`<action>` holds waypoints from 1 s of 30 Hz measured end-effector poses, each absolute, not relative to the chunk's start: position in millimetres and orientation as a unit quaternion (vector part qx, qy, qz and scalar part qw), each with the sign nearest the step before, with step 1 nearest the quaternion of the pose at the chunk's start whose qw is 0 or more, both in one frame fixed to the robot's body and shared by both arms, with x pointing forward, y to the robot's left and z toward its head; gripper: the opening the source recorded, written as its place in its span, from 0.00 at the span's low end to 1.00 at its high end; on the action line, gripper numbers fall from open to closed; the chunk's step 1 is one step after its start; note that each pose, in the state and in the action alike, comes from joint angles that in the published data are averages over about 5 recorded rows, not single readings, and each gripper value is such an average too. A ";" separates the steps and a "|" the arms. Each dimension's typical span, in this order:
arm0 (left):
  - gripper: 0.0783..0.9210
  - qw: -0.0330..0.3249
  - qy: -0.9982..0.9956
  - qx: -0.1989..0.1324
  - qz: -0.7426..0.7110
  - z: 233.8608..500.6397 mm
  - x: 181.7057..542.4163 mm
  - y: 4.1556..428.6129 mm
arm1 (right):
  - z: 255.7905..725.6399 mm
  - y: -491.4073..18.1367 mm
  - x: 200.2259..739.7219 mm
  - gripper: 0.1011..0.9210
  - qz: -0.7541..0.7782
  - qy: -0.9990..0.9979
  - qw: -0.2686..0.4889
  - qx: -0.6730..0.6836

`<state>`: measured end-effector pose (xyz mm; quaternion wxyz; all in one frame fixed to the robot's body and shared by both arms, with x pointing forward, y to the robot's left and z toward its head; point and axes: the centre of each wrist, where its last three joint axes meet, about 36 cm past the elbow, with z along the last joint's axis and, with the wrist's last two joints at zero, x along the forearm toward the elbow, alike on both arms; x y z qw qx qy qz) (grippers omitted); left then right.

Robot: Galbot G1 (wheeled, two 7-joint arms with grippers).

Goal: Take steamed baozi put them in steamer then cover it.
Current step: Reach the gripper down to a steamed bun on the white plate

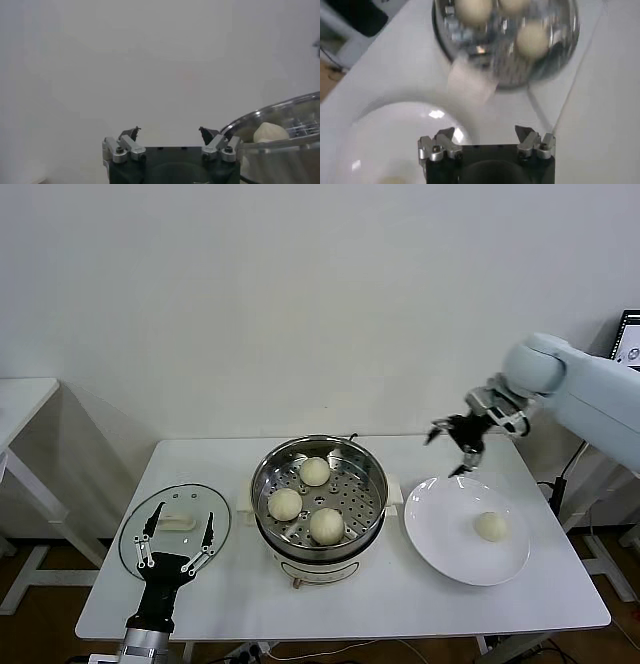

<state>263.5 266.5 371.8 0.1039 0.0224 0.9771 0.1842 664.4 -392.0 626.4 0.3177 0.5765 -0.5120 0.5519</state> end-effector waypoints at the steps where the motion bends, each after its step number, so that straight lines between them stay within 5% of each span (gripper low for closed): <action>1: 0.88 0.104 0.977 0.022 0.184 371.8 263.2 266.4 | 619.4 -399.2 663.0 0.88 0.547 -0.516 0.331 0.570; 30: 0.88 0.095 0.977 0.014 0.191 369.8 259.2 271.7 | 475.4 -458.2 646.3 0.88 0.500 -0.531 0.468 0.499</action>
